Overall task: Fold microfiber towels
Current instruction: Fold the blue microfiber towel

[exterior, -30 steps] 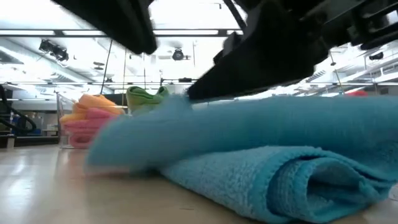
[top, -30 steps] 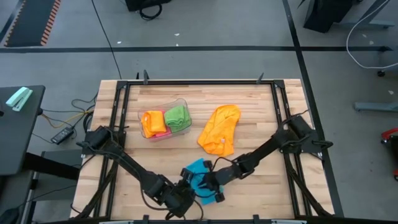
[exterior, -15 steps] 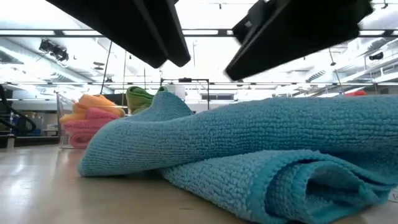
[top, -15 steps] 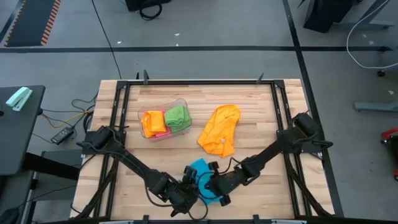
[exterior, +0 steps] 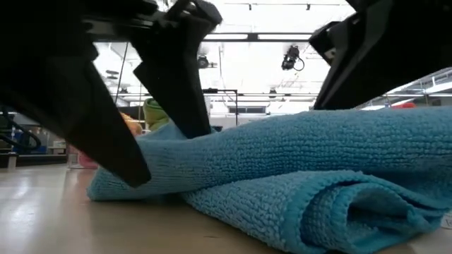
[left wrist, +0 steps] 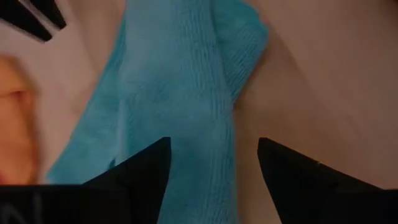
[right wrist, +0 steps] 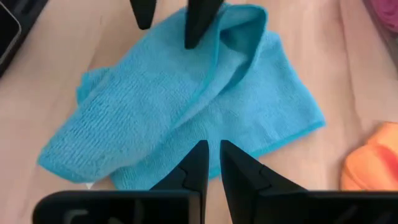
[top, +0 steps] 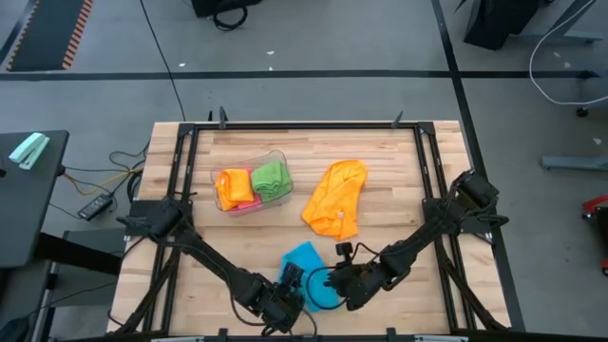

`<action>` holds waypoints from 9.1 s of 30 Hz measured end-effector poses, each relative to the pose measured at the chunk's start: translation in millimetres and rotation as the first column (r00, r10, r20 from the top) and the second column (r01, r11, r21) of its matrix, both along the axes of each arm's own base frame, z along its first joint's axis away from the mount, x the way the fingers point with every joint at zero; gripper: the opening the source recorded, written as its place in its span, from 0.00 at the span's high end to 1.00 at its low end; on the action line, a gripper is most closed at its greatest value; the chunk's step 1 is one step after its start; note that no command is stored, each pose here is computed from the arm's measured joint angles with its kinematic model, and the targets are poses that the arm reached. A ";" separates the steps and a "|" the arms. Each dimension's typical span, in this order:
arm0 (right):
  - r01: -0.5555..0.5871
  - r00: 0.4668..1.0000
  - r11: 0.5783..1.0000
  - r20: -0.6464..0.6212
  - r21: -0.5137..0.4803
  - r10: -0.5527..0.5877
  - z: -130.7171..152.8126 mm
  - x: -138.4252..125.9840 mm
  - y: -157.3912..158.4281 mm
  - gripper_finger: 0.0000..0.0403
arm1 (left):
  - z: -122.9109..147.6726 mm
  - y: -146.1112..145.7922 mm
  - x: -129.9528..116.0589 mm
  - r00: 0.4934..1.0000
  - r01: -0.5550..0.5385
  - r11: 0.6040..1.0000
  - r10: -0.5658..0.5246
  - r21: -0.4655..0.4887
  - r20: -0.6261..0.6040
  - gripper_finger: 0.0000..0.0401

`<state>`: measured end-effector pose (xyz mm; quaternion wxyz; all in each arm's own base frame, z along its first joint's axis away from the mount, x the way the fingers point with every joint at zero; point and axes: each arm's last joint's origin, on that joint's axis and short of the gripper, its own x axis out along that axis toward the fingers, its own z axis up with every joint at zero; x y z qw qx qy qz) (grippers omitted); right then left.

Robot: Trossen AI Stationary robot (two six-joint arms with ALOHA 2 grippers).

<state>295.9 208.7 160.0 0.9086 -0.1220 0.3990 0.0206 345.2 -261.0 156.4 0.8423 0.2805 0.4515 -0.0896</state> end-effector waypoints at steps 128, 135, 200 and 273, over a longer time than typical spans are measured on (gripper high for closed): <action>0.004 0.997 0.997 0.081 0.079 -0.011 -15.2 -1.3 -1.7 0.88 | -5.3 74.8 -25.7 0.963 -0.074 0.997 0.077 0.022 -0.258 0.95; 0.003 0.996 0.996 0.089 0.085 -0.011 -14.6 -0.8 -1.3 0.88 | -7.1 80.1 -22.3 0.966 -0.158 0.986 0.164 0.046 -0.201 0.81; 0.022 0.999 0.999 -0.040 0.048 -0.020 -32.5 -25.5 -6.8 0.88 | 20.1 93.2 27.6 0.989 -0.144 0.959 0.144 -0.245 -0.021 0.62; 0.012 1.000 0.998 0.026 -0.063 -0.011 -18.7 -48.7 7.8 0.88 | 28.4 104.3 64.8 0.974 0.138 0.989 -0.124 0.061 -0.191 0.98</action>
